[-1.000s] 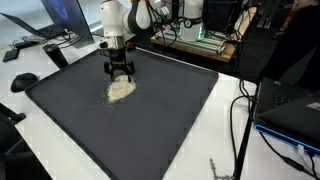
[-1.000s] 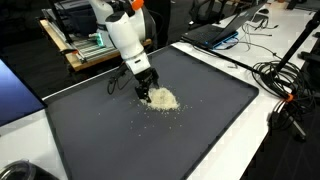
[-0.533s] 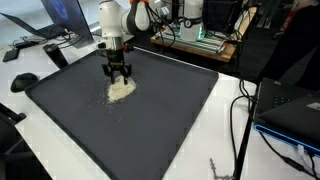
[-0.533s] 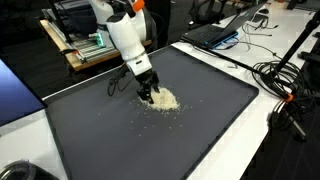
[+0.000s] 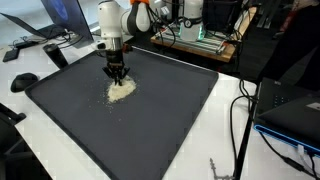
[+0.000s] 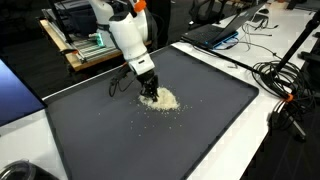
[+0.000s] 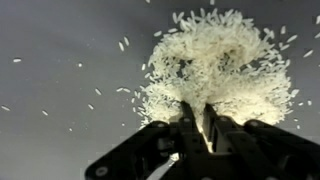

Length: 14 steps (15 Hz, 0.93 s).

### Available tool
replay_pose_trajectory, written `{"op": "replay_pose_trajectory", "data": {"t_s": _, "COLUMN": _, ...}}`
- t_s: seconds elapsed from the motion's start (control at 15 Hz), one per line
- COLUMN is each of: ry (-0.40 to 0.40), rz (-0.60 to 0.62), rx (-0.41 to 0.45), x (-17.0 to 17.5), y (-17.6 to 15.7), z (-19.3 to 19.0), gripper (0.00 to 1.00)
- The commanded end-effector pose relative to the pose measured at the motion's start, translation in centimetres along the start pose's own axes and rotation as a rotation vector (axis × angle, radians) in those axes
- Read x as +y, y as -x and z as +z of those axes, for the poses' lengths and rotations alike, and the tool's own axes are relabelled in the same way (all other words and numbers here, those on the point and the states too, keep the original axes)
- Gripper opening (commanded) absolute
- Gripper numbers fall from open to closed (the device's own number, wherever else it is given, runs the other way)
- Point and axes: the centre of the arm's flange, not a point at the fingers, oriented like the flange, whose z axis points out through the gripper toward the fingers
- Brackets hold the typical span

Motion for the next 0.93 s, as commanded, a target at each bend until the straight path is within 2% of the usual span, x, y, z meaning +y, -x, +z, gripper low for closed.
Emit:
{"op": "replay_pose_trajectory", "data": {"t_s": 0.0, "ry": 0.004, "rz": -0.030, "rx": -0.020, "x": -0.13, "y": -0.30, "z": -0.05, "gripper": 0.01}}
{"op": "replay_pose_trajectory", "data": {"t_s": 0.13, "ry": 0.001, "rz": -0.041, "rx": -0.021, "x": -0.17, "y": -0.29, "z": -0.14, "gripper": 0.04}}
{"op": "replay_pose_trajectory", "data": {"t_s": 0.73, "ry": 0.007, "rz": -0.053, "rx": -0.025, "x": -0.29, "y": -0.24, "z": -0.28, "gripper": 0.04}}
{"op": "replay_pose_trajectory", "data": {"t_s": 0.8, "ry": 0.008, "rz": -0.053, "rx": -0.026, "x": -0.30, "y": -0.26, "z": -0.30, "gripper": 0.21}}
{"op": "replay_pose_trajectory", "data": {"t_s": 0.87, "ry": 0.008, "rz": -0.054, "rx": -0.027, "x": -0.31, "y": -0.25, "z": -0.30, "gripper": 0.33}}
